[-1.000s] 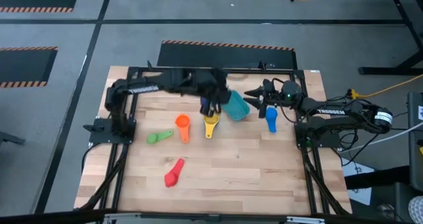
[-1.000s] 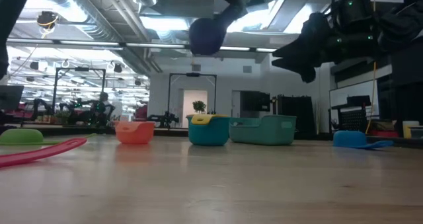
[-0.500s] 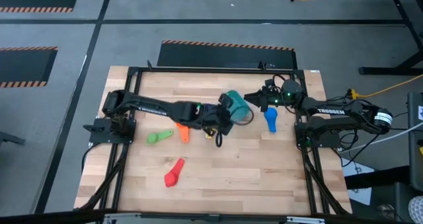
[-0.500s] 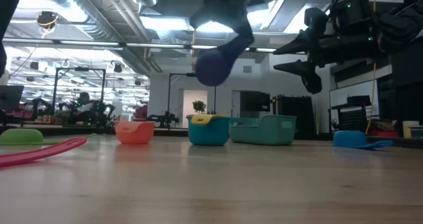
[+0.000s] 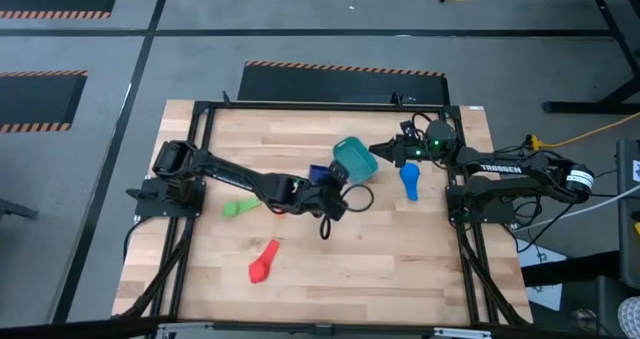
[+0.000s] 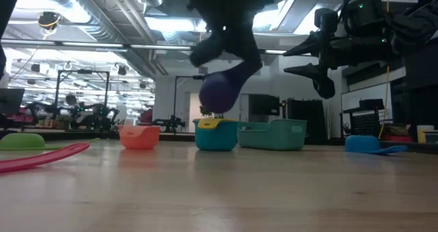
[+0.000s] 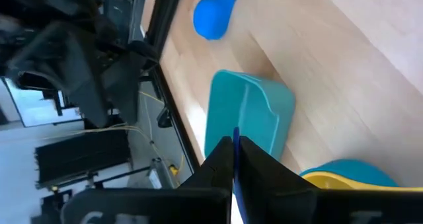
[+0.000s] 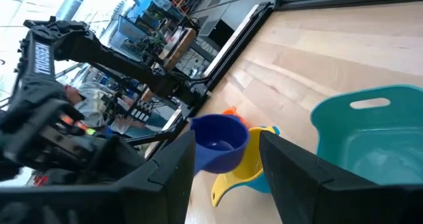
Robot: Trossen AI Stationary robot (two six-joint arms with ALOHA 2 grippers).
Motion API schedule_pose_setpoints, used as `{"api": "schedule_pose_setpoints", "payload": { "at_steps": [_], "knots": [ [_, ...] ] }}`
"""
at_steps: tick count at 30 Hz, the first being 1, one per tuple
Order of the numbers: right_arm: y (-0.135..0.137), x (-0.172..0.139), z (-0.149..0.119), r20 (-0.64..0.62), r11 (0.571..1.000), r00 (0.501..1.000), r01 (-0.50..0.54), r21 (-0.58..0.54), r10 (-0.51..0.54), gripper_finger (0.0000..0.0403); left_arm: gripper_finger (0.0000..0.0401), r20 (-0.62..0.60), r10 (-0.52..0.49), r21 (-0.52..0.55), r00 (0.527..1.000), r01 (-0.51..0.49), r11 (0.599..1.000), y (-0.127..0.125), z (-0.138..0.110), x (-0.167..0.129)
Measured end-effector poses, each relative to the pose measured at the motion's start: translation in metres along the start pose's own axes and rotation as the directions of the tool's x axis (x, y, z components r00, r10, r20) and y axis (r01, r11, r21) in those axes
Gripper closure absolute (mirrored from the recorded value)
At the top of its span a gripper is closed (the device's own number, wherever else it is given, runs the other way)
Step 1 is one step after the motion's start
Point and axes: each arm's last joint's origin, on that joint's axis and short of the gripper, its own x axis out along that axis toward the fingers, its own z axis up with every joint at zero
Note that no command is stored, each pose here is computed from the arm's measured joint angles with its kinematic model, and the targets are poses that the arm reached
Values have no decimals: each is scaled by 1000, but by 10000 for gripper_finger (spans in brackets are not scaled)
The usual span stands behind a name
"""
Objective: Nest measuring cups in basket
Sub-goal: Stack the dark blue measuring cup on top of the yellow measuring cup
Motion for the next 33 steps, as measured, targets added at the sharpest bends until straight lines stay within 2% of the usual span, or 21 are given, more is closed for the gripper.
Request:
{"api": "schedule_pose_setpoints", "payload": {
  "at_steps": [4,12,23,33],
  "knots": [
    [0,0,0,1,1000,1000,1,0,-1,228,400,5,36,-6,999,-35,999,-8,-3,5],
    [0,0,0,3,1000,1000,3,0,-3,228,398,-15,14,24,1000,-14,1000,-18,-9,10],
    [0,0,0,3,1000,1000,3,-1,-3,228,380,-24,17,1,1000,-17,1000,-15,-14,14],
    [0,0,0,3,1000,1000,3,-1,-3,228,380,-34,11,7,999,-11,1000,-16,-15,14]
  ]
}}
